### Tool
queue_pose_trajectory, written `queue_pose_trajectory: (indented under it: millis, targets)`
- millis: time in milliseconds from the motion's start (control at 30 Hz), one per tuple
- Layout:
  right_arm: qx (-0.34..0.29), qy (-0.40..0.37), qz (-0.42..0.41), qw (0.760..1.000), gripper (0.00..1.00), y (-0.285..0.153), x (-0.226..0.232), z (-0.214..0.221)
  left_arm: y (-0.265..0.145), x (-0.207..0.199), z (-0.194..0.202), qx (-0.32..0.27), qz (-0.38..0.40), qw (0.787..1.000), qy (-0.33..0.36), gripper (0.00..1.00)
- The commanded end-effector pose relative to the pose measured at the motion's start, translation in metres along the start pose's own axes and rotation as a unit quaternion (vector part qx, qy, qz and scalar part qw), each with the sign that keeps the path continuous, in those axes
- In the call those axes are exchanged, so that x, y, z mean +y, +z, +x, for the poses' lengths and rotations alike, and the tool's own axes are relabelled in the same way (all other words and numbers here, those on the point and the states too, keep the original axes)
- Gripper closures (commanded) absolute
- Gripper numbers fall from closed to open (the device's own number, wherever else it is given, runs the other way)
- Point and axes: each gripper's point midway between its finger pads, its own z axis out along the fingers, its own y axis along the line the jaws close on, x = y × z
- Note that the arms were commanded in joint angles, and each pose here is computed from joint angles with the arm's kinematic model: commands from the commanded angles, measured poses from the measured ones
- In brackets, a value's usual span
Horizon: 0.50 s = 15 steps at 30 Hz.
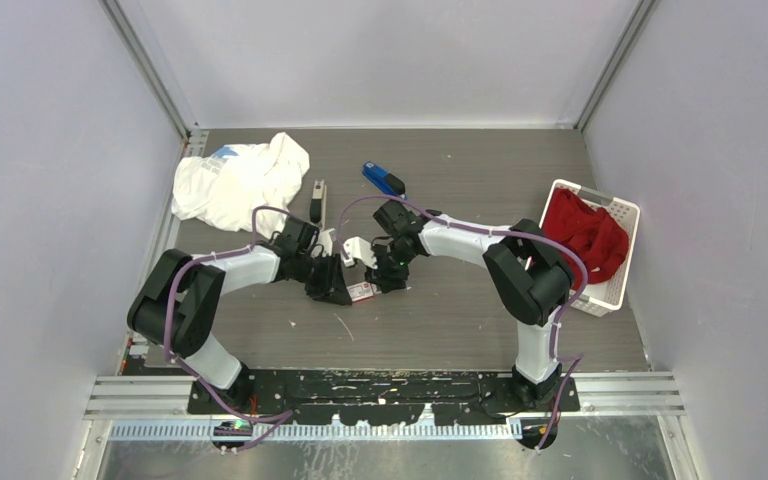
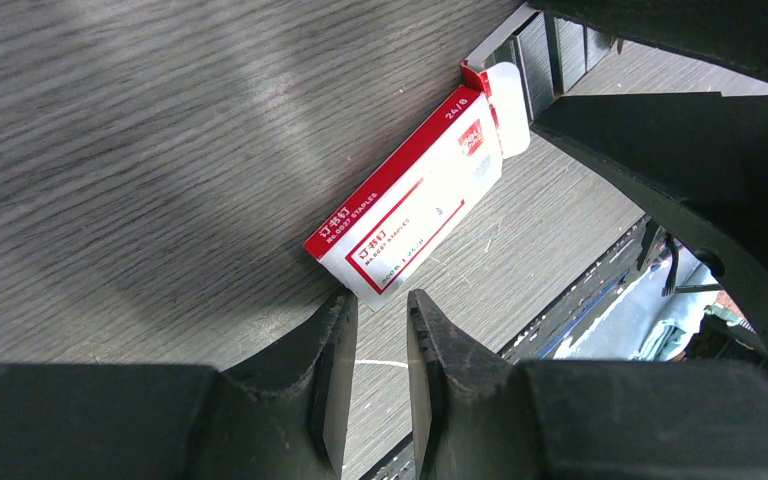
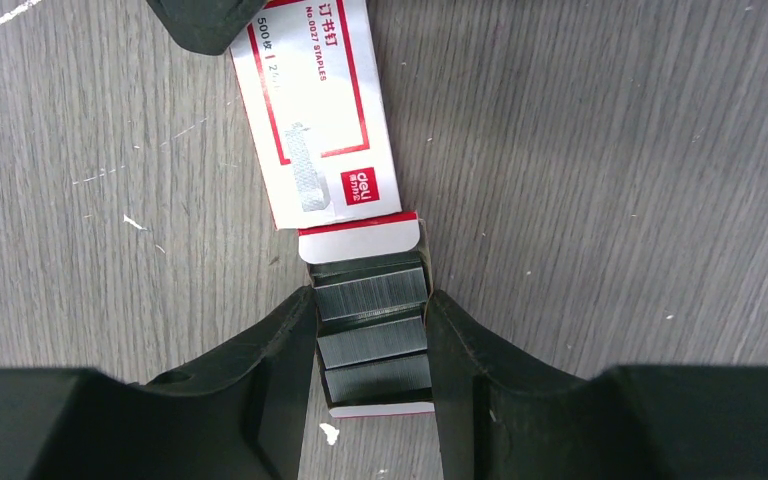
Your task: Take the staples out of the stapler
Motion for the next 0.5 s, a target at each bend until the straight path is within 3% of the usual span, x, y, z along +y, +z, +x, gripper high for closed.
queue_pose_trajectory:
  millis: [0, 467]
  targets:
    - [0.014, 0.010, 0.006, 1.000, 0.67, 0.001, 0.002, 0.000, 0.005, 0.030, 0.021, 0.025, -0.065, 0.998, -0.012, 0.72]
    - [0.014, 0.009, 0.000, 1.000, 0.68, 0.004, 0.013, -0.007, 0.004, 0.030, 0.019, 0.015, -0.067, 0.998, -0.017, 0.73]
